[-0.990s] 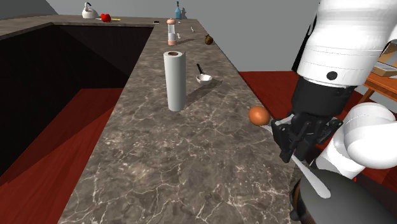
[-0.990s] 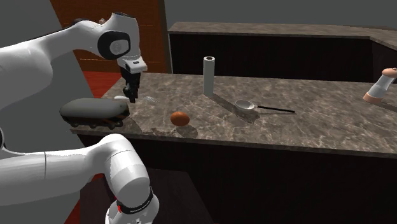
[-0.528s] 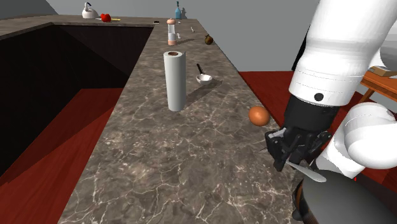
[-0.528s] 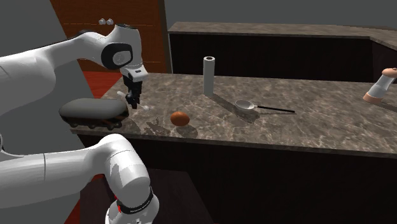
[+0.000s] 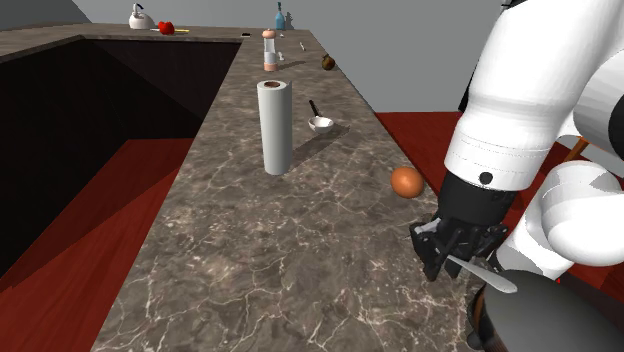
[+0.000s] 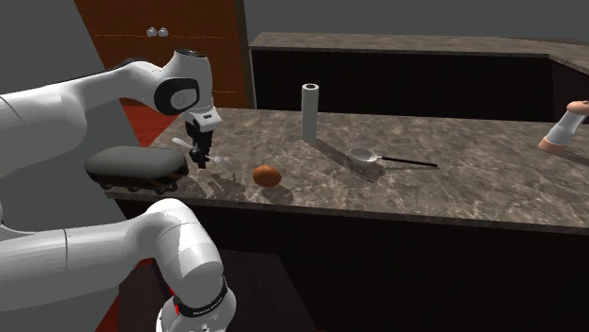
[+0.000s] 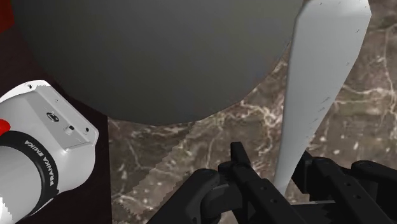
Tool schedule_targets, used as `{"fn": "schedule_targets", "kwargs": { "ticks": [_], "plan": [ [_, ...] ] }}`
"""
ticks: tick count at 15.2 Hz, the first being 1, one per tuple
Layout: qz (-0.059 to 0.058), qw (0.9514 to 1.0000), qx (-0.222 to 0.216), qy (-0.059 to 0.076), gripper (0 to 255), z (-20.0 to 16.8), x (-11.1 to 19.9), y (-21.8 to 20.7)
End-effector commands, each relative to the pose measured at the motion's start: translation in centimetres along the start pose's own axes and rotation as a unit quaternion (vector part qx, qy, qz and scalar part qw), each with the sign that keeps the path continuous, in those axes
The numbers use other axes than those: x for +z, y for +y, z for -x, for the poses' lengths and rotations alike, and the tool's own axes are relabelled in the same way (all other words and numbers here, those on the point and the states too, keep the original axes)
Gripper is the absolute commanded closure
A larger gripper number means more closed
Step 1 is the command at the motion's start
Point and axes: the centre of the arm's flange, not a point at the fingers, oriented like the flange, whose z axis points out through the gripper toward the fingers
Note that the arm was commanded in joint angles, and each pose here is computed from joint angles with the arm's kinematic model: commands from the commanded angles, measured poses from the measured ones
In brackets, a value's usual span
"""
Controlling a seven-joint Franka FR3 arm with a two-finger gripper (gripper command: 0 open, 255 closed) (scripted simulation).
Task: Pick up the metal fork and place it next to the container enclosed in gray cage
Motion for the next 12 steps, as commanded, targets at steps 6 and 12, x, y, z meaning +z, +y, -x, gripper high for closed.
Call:
{"fn": "schedule_targets", "kwargs": {
  "ticks": [6,12],
  "plan": [
    [0.005,1.0000,0.001,-0.001,0,-0.1,0.4,0.1],
    [0.005,1.0000,0.001,-0.001,0,-0.1,-0.9,0.1]
  ]
}}
